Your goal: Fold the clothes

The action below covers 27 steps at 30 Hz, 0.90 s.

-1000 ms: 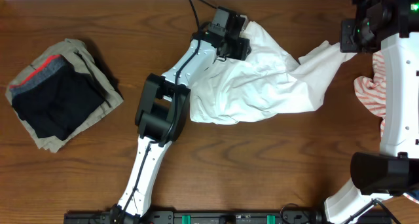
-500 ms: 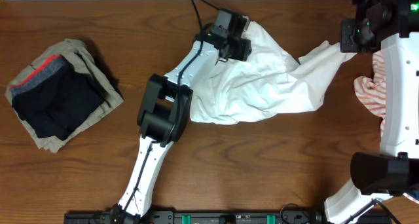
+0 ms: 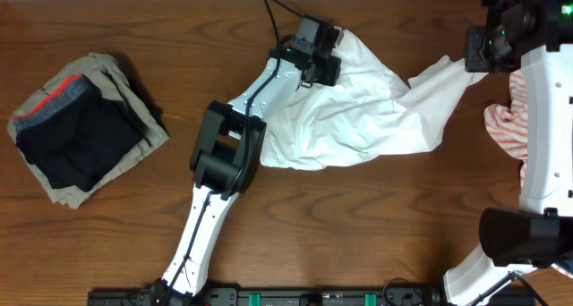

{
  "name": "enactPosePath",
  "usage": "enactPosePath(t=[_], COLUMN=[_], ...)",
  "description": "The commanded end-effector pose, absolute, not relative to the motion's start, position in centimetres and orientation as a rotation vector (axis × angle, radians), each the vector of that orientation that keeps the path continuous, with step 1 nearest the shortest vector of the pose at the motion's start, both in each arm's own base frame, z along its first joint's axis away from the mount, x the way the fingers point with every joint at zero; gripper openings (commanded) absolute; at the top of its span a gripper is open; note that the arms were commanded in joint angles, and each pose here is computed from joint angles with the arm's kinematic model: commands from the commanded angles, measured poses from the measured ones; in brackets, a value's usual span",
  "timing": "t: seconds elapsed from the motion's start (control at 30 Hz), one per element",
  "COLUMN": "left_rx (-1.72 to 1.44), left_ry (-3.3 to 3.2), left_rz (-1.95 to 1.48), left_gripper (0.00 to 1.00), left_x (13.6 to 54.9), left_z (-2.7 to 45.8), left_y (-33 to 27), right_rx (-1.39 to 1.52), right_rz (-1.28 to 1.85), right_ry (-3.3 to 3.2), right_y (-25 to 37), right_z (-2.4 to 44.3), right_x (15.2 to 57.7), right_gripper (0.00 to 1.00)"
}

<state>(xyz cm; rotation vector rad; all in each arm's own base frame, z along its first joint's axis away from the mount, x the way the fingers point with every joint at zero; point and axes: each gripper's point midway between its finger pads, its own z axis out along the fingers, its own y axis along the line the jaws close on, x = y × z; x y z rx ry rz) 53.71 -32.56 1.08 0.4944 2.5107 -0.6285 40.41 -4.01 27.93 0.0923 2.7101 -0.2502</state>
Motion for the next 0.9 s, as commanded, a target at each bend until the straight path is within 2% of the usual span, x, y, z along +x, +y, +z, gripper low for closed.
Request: enactPosePath(t=[0.0,0.1,0.23,0.37,0.5,0.87], left_rx=[0.474,0.459,0.453,0.465,0.466,0.462], left_ry=[2.523,2.477,2.372,2.268,2.201,2.240], left_rz=[-0.612,-0.615,-0.622,-0.625,-0.629,-0.614], left_gripper=[0.06,0.06,0.06,0.06,0.06,0.06], left_x=[54.2,55.0,55.9,55.6,55.0,54.4], left_z=[0.5,3.2,9.6,16.2,20.5,20.6], left_y=[-31.5,-31.0,-30.5,-30.0,-29.6,-28.6], right_rx=[0.091,0.091,0.091,0.091,0.091,0.090], right_rz=[-0.267,-0.267,-0.266,-0.267,-0.267,-0.267], right_ry=[2.694,2.694,2.690,2.691,2.691,2.698], right_y=[-4.3,-4.3,-4.3,-4.3,-4.3,-4.3], right_z=[28.6,28.6,28.6,28.6,28.6,28.5], right_x=[40.1,40.2,40.2,40.2,40.2,40.1], right_gripper=[0.01,0.01,0.01,0.01,0.01,0.01])
